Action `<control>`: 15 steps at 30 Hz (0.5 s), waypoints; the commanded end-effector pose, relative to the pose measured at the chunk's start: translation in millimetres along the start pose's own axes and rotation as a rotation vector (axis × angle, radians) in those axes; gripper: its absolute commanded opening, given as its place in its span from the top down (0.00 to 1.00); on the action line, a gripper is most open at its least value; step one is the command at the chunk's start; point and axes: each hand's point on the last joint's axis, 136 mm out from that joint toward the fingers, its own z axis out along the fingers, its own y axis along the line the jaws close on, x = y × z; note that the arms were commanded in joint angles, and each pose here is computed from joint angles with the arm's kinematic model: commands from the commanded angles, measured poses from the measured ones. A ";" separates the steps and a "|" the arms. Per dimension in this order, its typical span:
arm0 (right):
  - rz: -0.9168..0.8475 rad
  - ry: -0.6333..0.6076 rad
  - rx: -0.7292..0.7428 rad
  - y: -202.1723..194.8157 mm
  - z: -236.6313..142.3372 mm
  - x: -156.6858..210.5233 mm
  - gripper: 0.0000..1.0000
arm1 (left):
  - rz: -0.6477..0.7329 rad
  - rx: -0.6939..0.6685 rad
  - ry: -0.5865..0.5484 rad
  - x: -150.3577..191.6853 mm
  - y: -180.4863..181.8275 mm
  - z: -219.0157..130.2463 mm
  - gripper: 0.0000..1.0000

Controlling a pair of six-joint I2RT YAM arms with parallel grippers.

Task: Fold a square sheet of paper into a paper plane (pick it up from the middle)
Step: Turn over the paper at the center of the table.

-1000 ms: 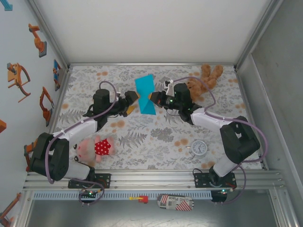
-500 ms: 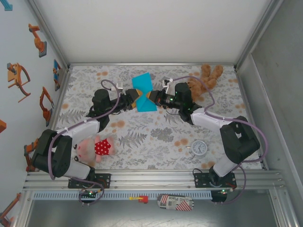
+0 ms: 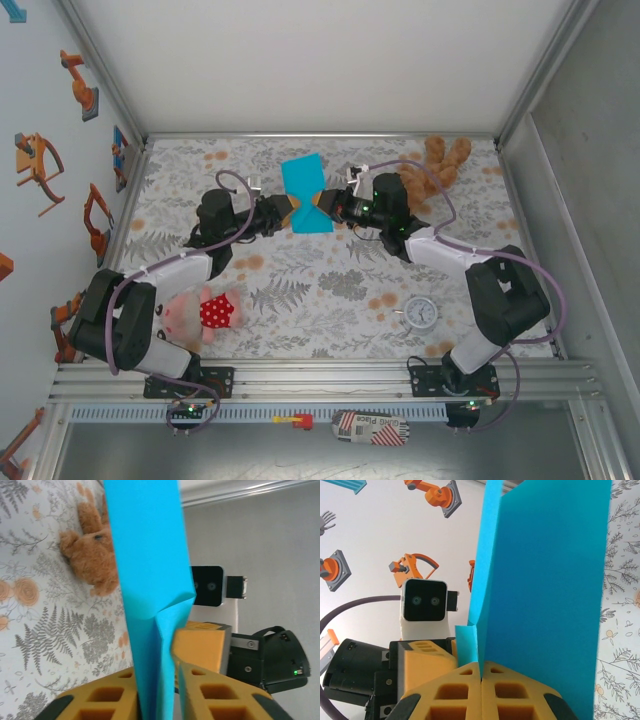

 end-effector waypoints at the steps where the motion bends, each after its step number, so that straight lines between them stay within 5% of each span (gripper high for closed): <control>1: -0.030 -0.024 -0.030 14.6 -8.5 -9.6 0.91 | 0.046 -0.018 0.014 -3.5 -4.9 1.8 0.84; 5: -0.074 -0.019 0.064 0.3 -16.7 -8.0 0.75 | 0.074 -0.103 0.000 -6.6 8.3 -1.8 0.92; 9: -0.166 -0.066 0.339 -30.9 -45.5 -14.3 0.62 | 0.146 -0.254 0.008 -7.3 26.4 -10.1 0.92; 15: -0.254 -0.167 0.650 -57.0 -99.3 -31.3 0.54 | 0.364 -0.680 0.044 -11.0 57.6 -47.9 0.92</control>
